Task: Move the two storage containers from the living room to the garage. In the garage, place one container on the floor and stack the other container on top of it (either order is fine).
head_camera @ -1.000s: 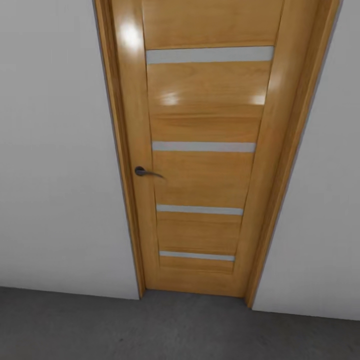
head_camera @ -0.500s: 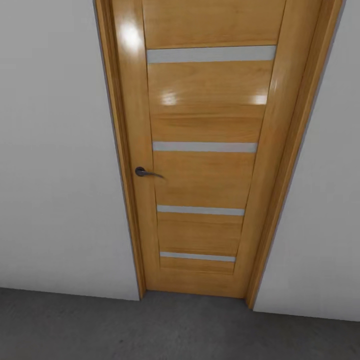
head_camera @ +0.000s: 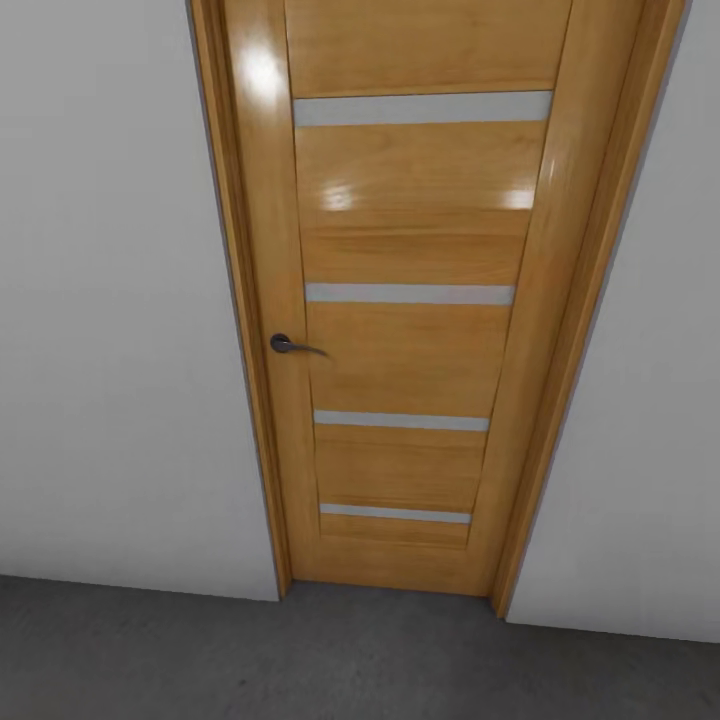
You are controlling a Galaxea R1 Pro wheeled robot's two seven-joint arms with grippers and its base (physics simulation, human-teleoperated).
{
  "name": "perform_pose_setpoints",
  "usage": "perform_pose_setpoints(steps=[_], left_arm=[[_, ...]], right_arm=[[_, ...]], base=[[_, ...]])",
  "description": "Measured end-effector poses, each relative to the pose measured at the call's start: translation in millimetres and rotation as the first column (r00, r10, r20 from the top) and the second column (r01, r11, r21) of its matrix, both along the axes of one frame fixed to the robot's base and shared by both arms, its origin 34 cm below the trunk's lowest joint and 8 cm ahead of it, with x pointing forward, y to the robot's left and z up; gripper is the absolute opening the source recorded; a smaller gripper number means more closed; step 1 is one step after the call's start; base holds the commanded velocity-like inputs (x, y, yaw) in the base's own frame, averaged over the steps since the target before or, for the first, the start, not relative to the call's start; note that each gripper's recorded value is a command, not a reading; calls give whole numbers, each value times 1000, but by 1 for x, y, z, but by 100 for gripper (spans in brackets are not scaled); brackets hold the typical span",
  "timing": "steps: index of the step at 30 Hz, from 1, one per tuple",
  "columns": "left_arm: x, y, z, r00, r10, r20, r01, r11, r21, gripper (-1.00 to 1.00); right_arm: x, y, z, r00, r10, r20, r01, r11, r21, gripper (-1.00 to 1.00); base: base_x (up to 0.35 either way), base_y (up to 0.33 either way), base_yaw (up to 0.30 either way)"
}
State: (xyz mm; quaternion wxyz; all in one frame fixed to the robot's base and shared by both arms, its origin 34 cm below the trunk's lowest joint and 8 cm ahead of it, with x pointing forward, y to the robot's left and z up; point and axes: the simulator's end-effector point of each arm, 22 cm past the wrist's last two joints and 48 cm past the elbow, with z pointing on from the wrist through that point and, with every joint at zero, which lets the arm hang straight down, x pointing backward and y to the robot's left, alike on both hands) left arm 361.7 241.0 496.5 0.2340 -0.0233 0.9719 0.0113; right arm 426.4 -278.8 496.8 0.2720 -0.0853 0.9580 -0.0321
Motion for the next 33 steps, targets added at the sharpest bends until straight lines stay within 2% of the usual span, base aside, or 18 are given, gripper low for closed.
perform_pose_setpoints(steps=[1,2,3,5,8,12,14,16,18,23,25,28,29,30,31,33], left_arm=[[1,-1,1,1000,-1,7,1,1000,-1,100],[5,-3,3,1000,-2,27,2,1000,-2,100],[7,-3,4,999,-3,36,3,1000,-2,100],[8,-2,5,999,-3,43,3,1000,0,100],[10,-1,5,999,-2,49,2,1000,1,100],[11,2,6,998,2,57,-2,1000,4,100],[11,3,6,998,4,65,-4,1000,5,100],[8,2,4,998,3,67,-3,1000,4,100],[0,1,1,997,1,76,-2,1000,4,100],[4,7,4,992,16,122,-17,1000,9,100],[4,11,4,991,47,127,-48,999,2,100],[7,11,6,988,78,131,-77,997,-13,100],[12,10,8,987,81,142,-80,997,-17,100],[29,12,18,981,80,175,-78,997,-17,100],[50,15,31,981,67,180,-66,998,-11,100],[68,17,45,984,57,169,-57,998,-4,100]], right_arm=[[-12,1,-6,1000,0,-28,0,1000,1,100],[-46,1,-21,995,0,-102,0,1000,2,100],[-70,1,-29,990,2,-144,-1,1000,2,100],[-94,1,-34,988,2,-157,0,1000,11,100],[-128,5,-34,995,10,-96,-6,999,38,100],[-195,12,-33,997,16,-79,-10,998,65,100],[-218,14,-29,998,12,-57,-7,997,77,100],[-237,17,-22,1000,2,-17,0,996,90,100],[-257,21,-5,997,-16,70,8,993,114,100],[-278,45,6,995,-27,97,11,987,158,100],[-280,56,7,995,-31,97,14,985,173,100],[-281,61,7,995,-34,96,17,984,180,100],[-281,62,7,995,-34,96,16,983,181,100],[-282,63,7,995,-33,95,15,983,183,100],[-281,64,7,995,-32,96,14,983,183,100],[-281,64,7,995,-33,96,15,983,184,100]], base=[[0,0,0],[0,0,0],[0,0,0],[0,0,0],[0,0,0],[0,0,0],[0,0,0],[0,0,0],[0,0,0],[0,0,0],[0,0,0],[0,0,0],[0,0,0],[0,0,0],[0,0,0],[0,0,0]])
